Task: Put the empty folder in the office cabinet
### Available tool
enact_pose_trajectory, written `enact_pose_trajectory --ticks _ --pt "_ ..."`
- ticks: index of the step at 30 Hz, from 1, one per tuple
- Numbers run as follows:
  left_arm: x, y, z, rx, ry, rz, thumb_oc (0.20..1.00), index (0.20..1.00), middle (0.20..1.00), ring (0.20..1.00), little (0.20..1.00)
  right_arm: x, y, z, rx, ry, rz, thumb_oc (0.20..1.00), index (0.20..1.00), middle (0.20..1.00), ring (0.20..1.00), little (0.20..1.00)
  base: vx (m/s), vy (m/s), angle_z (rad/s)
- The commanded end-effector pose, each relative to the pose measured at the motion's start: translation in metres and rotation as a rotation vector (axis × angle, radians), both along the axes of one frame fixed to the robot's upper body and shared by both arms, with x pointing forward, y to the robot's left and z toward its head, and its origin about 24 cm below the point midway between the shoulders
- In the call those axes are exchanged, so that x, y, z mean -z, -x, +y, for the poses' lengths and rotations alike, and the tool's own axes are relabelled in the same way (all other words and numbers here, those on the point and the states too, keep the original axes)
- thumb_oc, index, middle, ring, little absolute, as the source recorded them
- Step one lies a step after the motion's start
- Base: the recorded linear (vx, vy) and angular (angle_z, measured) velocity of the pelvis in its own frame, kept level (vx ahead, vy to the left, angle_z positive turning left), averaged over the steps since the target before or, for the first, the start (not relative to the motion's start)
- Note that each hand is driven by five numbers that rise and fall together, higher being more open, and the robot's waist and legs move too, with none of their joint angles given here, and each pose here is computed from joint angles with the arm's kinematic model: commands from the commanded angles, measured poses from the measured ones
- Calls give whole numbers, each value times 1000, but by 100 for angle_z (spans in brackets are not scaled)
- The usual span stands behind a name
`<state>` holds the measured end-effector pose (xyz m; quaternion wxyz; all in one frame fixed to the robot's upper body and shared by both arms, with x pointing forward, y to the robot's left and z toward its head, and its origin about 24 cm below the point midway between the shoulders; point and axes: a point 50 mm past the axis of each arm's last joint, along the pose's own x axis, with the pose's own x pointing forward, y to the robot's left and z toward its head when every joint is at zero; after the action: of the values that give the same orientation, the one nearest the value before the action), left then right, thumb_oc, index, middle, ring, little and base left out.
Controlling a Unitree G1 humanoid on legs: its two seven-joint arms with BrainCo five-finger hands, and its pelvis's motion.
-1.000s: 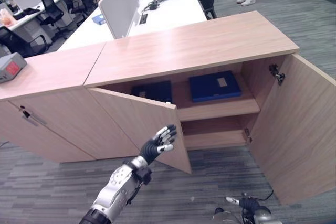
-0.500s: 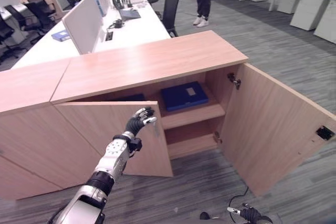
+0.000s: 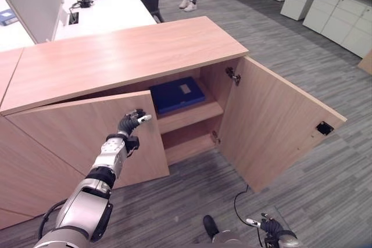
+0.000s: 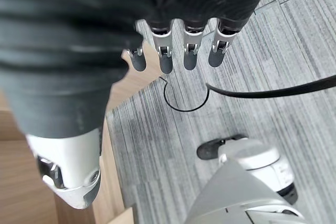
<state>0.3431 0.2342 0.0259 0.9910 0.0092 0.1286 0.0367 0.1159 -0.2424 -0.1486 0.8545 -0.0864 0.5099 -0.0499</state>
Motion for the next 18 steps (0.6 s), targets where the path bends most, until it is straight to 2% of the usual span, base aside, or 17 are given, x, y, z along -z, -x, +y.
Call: enact_pose_trajectory --ticks 1,5,6,7,8,9,11,14,15,18 --pt "-46 -26 -14 8 66 -199 1000 1000 1000 1000 1000 -5 -16 3 5 -14 -68 1000 1000 1000 1000 1000 0 0 0" --pt "-31 -13 -39 109 85 -202 1000 1000 1000 1000 1000 -3 -10 1 28 -15 -52 1000 1000 1000 1000 1000 -6 13 15" --pt "-19 1 -58 208 86 -198 1000 1000 1000 1000 1000 -4 -11 -1 43 -13 -52 1000 1000 1000 1000 1000 -29 1 11" --pt "-19 1 -58 208 86 -196 1000 1000 1000 1000 1000 -4 -11 -1 43 -13 -51 1000 1000 1000 1000 1000 -83 -2 10" --pt "-8 16 -69 287 56 -177 1000 1000 1000 1000 1000 -5 -15 -3 61 -10 -59 1000 1000 1000 1000 1000 -63 -4 15" --pt "-7 16 -69 287 56 -176 1000 1000 1000 1000 1000 -5 -15 -4 61 -10 -58 1000 1000 1000 1000 1000 -82 -8 17" --pt "12 42 -75 377 30 -127 1000 1000 1000 1000 1000 -6 -17 -5 80 -11 -65 1000 1000 1000 1000 1000 -57 -10 8" --pt "24 59 -77 427 23 -85 1000 1000 1000 1000 1000 -7 -19 -8 92 -1 -63 1000 1000 1000 1000 1000 -30 -99 -45" --pt "46 77 -77 437 36 5 1000 1000 1000 1000 1000 -7 -20 -10 98 16 -59 1000 1000 1000 1000 1000 -9 -230 -54" --pt "71 93 -76 400 72 111 1000 1000 1000 1000 1000 -4 -9 -13 133 11 -27 1000 1000 1000 1000 1000 8 -152 -39"
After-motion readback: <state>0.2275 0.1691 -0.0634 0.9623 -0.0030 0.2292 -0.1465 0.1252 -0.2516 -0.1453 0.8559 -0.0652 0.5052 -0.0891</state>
